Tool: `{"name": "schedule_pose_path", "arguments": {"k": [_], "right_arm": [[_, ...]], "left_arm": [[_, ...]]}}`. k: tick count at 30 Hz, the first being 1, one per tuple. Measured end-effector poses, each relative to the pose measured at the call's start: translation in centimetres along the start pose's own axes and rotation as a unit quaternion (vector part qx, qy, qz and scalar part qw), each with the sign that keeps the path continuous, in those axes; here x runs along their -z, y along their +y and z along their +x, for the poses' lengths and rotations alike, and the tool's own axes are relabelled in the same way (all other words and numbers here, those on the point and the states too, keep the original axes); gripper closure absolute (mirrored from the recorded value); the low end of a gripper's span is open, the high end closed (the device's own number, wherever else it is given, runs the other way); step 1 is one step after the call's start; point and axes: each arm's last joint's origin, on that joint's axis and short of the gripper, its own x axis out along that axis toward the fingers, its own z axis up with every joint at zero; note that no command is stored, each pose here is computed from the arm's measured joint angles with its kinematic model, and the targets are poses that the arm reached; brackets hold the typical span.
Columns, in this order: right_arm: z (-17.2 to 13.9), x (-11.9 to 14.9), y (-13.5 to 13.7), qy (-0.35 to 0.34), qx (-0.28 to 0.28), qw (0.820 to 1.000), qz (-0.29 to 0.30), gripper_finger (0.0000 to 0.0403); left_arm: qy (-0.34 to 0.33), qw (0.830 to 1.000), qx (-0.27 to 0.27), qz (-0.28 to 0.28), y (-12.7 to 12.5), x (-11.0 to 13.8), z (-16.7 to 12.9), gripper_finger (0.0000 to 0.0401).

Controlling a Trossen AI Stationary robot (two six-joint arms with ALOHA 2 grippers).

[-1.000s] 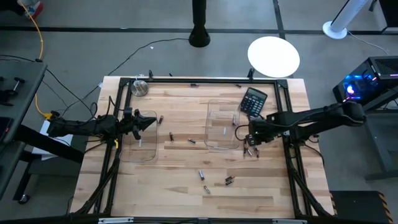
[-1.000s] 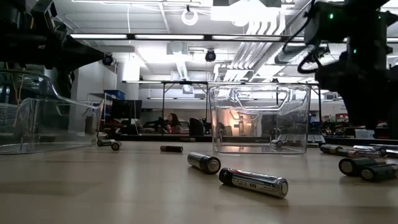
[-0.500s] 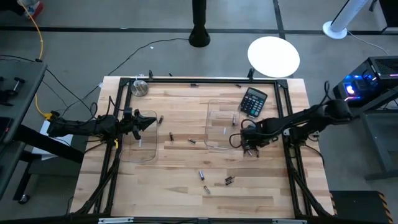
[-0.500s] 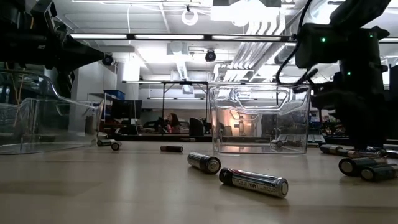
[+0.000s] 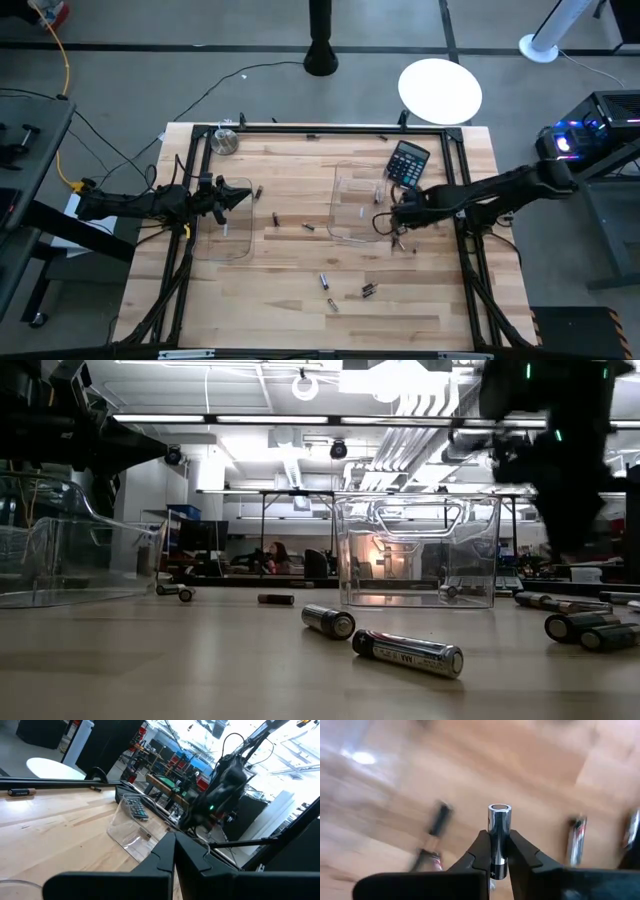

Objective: Sort batteries
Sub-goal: Put the silver battery into the right transparent bin

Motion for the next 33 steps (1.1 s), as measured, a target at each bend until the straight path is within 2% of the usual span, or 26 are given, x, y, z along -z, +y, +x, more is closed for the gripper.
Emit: {"name": "schedule_pose_path", "arguments": {"k": [2,4,5,9,12,16,19,22,25,28,33], "right_arm": [[-2.1,-1.0,0.1,-0.073,-0.033,0.997,0.007,0.0383],[-3.9,-2.3,1.3,-0.142,-0.113,0.983,0.018,0.0383],[-4.2,-2.7,1.9,-0.158,-0.144,0.977,0.012,0.0383],[-3.6,-3.6,4.4,-0.16,-0.208,0.965,-0.019,0.0383],[-2.2,-3.6,5.6,-0.138,-0.203,0.969,-0.044,0.0373],[-1.6,-3.5,6.0,-0.122,-0.197,0.971,-0.052,0.0306],[-2.2,-3.5,5.9,-0.103,-0.2,0.972,-0.068,0.0249],[-4.3,-3.6,5.2,-0.078,-0.213,0.967,-0.118,0.0211],[-6.4,-2.4,3.9,-0.042,-0.186,0.974,-0.125,0.0201],[-7.5,0.1,3.0,-0.004,-0.176,0.976,-0.127,0.0203],[-5.3,5.1,2.1,0.062,-0.135,0.983,-0.11,0.021]], "left_arm": [[0.001,1.0,0.0,0.0,0.0,0.0,0.0,0.0401],[0.0,1.0,0.0,0.0,0.0,0.0,0.0,0.0401],[0.0,1.0,0.0,0.0,0.0,0.0,0.0,0.0401],[0.0,1.0,0.0,0.0,0.0,0.0,0.0,0.0401],[0.0,1.0,0.0,0.0,0.0,0.0,0.0,0.0401],[0.0,1.0,0.0,0.0,0.0,0.0,0.0,0.0401],[0.0,1.0,0.0,0.0,0.0,0.0,0.0,0.0401],[0.0,1.0,0.0,0.0,0.0,0.0,0.0,0.0401],[0.0,1.0,0.0,0.0,0.0,0.0,0.0,0.0401],[0.0,1.0,0.0,0.0,0.0,0.0,0.0,0.0401],[0.0,1.0,0.0,0.0,0.0,0.0,0.0,0.0401]]}}
